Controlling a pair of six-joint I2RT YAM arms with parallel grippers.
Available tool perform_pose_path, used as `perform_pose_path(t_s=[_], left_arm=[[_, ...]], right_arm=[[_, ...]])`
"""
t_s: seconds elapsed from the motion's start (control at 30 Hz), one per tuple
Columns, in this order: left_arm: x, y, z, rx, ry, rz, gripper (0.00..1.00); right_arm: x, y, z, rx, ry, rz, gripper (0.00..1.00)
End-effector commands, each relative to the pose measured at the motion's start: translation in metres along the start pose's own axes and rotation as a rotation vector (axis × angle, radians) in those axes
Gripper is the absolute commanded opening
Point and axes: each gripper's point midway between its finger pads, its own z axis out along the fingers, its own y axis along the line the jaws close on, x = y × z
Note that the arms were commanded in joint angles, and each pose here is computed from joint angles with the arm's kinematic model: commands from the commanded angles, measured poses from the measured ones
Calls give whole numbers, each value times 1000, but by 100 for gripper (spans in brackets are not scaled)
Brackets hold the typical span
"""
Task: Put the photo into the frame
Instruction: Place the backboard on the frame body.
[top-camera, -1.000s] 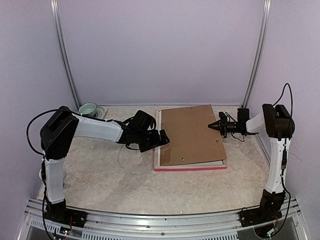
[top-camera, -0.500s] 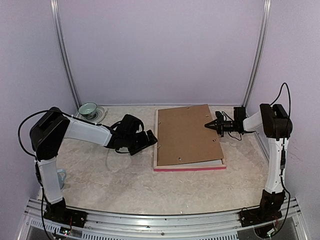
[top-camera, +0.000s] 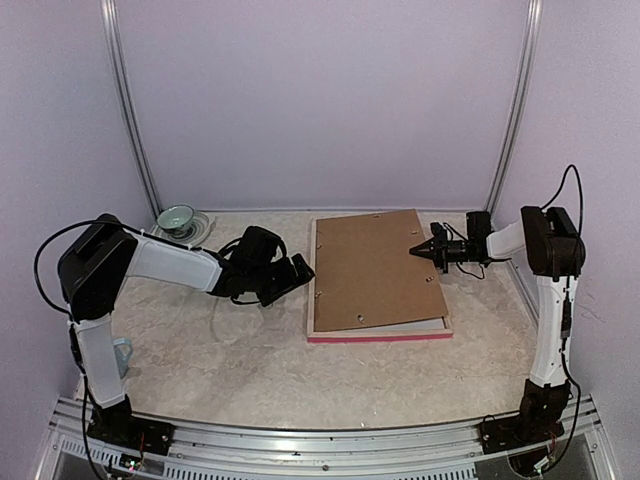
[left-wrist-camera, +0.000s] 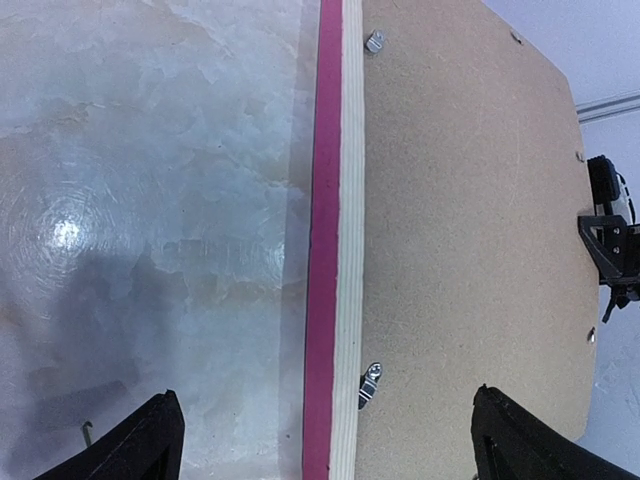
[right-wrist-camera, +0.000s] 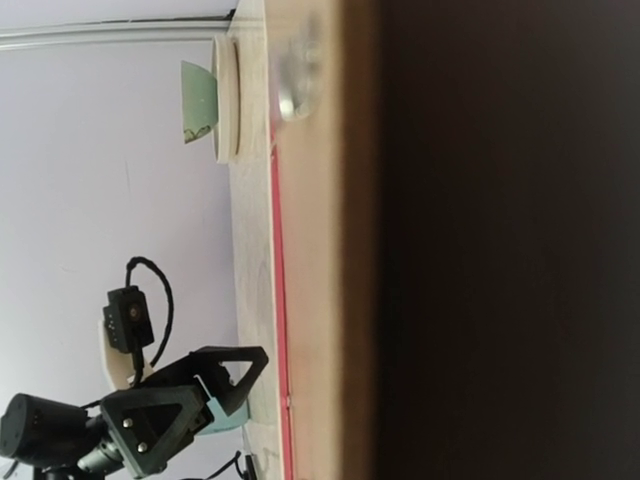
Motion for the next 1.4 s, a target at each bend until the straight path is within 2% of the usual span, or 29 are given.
perform_pose_path(t_s=[0.0,0.4,0.83,0.9,1.0,1.13,1.2,1.37], left_arm=[[-14,-6,-11,17,-50,-14,99],[-12,-7,-10,25,-46,-18,99],[-6,-13,-5,46,-24,-8,99],[-6,-13,-5,45,-23,-8,99],[-4,-12,-4,42,-20,-7,99],[-4,-11,-4,40,-20,-7,99],[-4,-11,-4,40,-20,-9,99],[-4,-11,-4,41,-21,-12,99]], right_arm=[[2,4,-5,45,-6,17,4],[-2,5,-16,77,-44,2,4],[4,-1,11,101,-16,-24,7],[4,-3,10,116,-17,-24,11],[4,-4,8,164,-22,-34,31],[1,-1,0,245,-34,-77,46],[-4,5,-5,292,-47,-106,50],[-8,13,-19,417,-64,-149,53]])
